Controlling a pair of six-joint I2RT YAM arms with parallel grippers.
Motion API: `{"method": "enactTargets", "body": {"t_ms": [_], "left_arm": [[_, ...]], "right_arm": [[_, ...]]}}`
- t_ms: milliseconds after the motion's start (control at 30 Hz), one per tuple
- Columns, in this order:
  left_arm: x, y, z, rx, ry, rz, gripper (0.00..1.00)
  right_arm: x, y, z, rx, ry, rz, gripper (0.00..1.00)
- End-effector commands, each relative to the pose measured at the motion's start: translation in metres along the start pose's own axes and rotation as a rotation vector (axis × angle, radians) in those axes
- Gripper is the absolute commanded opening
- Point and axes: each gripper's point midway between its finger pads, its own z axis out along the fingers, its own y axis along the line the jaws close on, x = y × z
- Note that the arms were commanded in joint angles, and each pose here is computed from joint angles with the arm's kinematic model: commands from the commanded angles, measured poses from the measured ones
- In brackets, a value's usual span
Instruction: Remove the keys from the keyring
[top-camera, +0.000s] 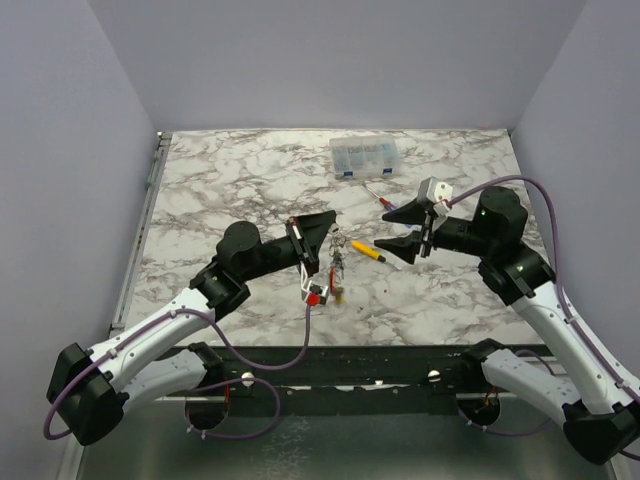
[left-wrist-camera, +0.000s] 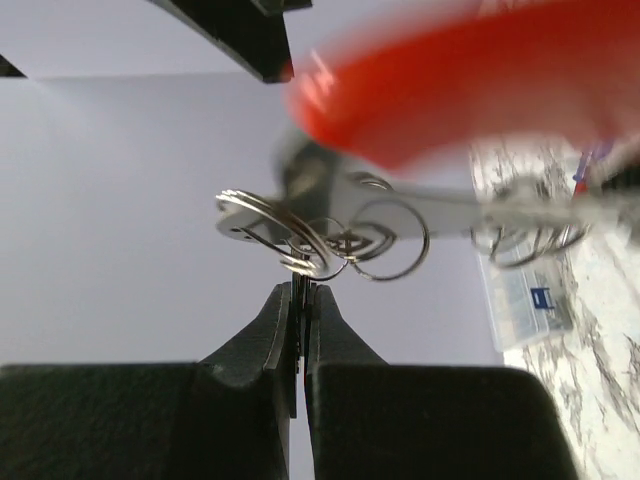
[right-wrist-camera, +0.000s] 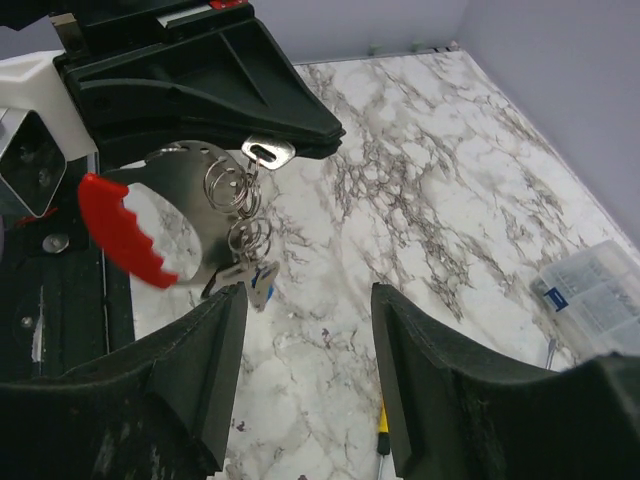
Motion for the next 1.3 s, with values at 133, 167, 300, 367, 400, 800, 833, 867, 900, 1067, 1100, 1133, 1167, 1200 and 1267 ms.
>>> {"method": "enactTargets", "body": {"t_ms": [133, 167, 300, 367, 400, 800, 833, 867, 900, 1067, 1100, 1133, 1167, 1200, 1267], "left_arm": [[-0.030, 0.012, 0.003, -0.036, -0.161, 0.077, 0.00], [-0.030, 0.012, 0.003, -0.035, -0.160, 0.080, 0.00], [-0.030, 0.010, 0.004, -0.032, -0.164, 0.087, 0.00], [-0.031, 0.009, 0.005, -0.028, -0.170, 0.085, 0.00], [-0.032, 0.008, 0.006, -0.026, -0.174, 0.085, 0.00], [-0.036, 0.005, 0.011, -0.018, -0.208, 0.088, 0.00], [-0.036, 0.005, 0.011, -0.018, -0.209, 0.089, 0.00], [-0.036, 0.005, 0.011, -0.017, -0.209, 0.089, 0.00], [-0.036, 0.006, 0.011, -0.018, -0.211, 0.089, 0.00], [-0.036, 0.003, 0.012, -0.013, -0.211, 0.093, 0.00], [-0.036, 0.003, 0.013, -0.012, -0.211, 0.094, 0.00], [-0.035, 0.002, 0.013, -0.010, -0.209, 0.094, 0.00], [-0.034, 0.002, 0.014, -0.008, -0.207, 0.093, 0.00], [-0.034, 0.002, 0.014, -0.009, -0.206, 0.093, 0.00], [-0.033, 0.002, 0.015, -0.007, -0.200, 0.089, 0.00]], "right_arm": [[-0.005, 0.006, 0.010, -0.102, -0.005, -0.003, 0.52], [-0.004, 0.006, 0.013, -0.116, -0.007, 0.015, 0.50], [-0.001, 0.006, 0.025, -0.171, -0.009, 0.085, 0.45], [0.000, 0.010, 0.028, -0.211, -0.014, 0.094, 0.45], [0.000, 0.012, 0.029, -0.227, -0.020, 0.096, 0.45], [0.000, 0.024, 0.032, -0.332, -0.046, 0.088, 0.41], [0.002, 0.024, 0.033, -0.338, -0.044, 0.093, 0.41], [0.002, 0.023, 0.034, -0.340, -0.042, 0.096, 0.40], [0.003, 0.021, 0.036, -0.342, -0.041, 0.099, 0.39], [0.004, 0.021, 0.041, -0.371, -0.038, 0.110, 0.35], [0.005, 0.021, 0.041, -0.377, -0.039, 0.109, 0.35], [0.005, 0.022, 0.042, -0.382, -0.039, 0.107, 0.34], [0.006, 0.021, 0.042, -0.386, -0.039, 0.107, 0.33], [0.006, 0.022, 0.042, -0.393, -0.037, 0.104, 0.33], [0.007, 0.024, 0.041, -0.409, -0.033, 0.101, 0.32]]}}
